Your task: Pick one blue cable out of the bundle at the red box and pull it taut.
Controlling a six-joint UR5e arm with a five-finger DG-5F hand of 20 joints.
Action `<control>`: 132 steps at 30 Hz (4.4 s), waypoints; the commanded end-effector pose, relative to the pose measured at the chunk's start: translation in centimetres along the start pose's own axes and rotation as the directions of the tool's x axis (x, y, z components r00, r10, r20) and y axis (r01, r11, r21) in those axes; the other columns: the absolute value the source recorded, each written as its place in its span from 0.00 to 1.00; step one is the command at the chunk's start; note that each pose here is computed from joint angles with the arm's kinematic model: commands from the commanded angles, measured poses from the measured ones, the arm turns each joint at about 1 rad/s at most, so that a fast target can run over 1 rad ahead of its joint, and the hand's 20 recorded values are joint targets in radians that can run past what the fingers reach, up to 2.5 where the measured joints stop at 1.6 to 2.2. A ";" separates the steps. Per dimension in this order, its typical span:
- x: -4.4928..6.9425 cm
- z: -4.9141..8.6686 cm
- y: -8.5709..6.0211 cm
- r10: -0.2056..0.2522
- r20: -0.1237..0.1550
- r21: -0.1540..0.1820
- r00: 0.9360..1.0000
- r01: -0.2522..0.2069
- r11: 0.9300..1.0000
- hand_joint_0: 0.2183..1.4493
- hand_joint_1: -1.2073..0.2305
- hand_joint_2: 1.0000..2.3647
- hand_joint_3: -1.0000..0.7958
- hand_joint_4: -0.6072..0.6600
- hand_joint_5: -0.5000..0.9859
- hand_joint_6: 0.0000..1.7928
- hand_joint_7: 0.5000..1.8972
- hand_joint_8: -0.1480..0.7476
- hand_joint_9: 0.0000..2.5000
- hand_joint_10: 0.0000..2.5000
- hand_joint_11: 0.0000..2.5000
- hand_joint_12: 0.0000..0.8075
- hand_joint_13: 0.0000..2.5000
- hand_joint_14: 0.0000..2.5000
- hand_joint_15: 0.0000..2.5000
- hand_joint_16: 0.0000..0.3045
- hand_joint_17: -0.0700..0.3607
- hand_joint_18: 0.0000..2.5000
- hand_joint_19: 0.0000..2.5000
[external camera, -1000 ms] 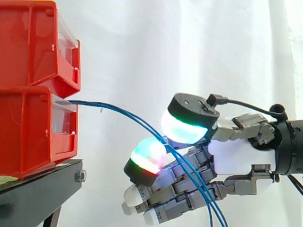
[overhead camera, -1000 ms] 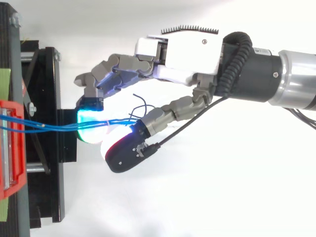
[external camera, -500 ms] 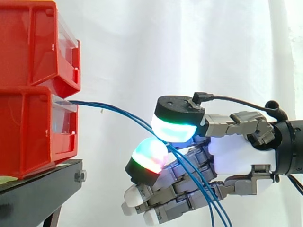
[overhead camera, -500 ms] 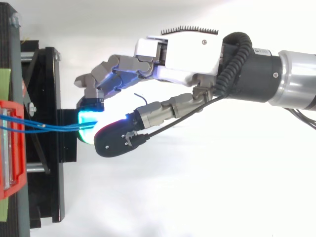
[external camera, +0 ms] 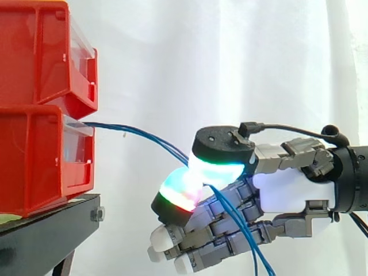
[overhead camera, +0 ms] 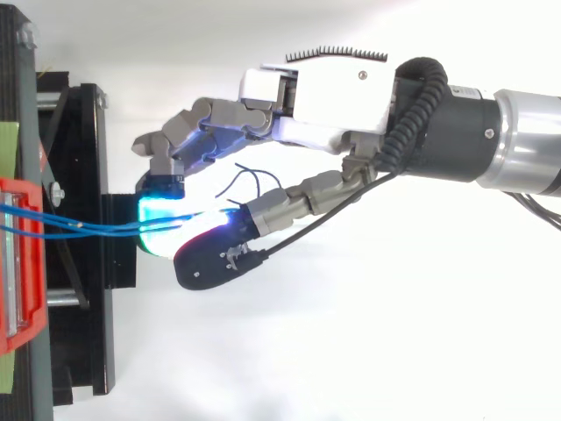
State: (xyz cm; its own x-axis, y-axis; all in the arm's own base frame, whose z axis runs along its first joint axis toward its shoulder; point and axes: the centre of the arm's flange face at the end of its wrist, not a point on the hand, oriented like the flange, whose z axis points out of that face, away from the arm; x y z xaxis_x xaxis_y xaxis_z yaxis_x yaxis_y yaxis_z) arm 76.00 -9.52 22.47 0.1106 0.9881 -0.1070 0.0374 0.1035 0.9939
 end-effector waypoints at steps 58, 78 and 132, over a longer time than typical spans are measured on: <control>-0.1 0.5 1.1 0.002 0.005 -0.013 1.000 -0.002 1.000 0.30 0.40 0.01 0.36 0.60 0.23 0.46 0.35 0.55 0.25 0.00 0.11 0.45 0.10 0.00 0.04 0.18 0.45 0.09 0.05; 0.0 0.5 1.1 0.000 0.005 -0.011 1.000 0.000 1.000 0.39 0.21 0.01 0.36 0.53 0.22 0.48 0.31 0.52 0.23 0.00 0.12 0.45 0.11 0.00 0.03 0.18 0.45 0.12 0.02; 0.0 0.5 1.1 0.002 0.005 -0.011 1.000 -0.002 1.000 0.39 0.23 0.01 0.38 0.56 0.22 0.47 0.26 0.52 0.22 0.00 0.11 0.46 0.10 0.00 0.03 0.18 0.46 0.12 0.04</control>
State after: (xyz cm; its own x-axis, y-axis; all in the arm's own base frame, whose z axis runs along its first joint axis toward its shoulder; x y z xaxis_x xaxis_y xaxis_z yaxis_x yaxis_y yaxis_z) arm 76.50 -9.43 23.55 0.1158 0.9877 -0.1052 0.0258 0.1029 0.9944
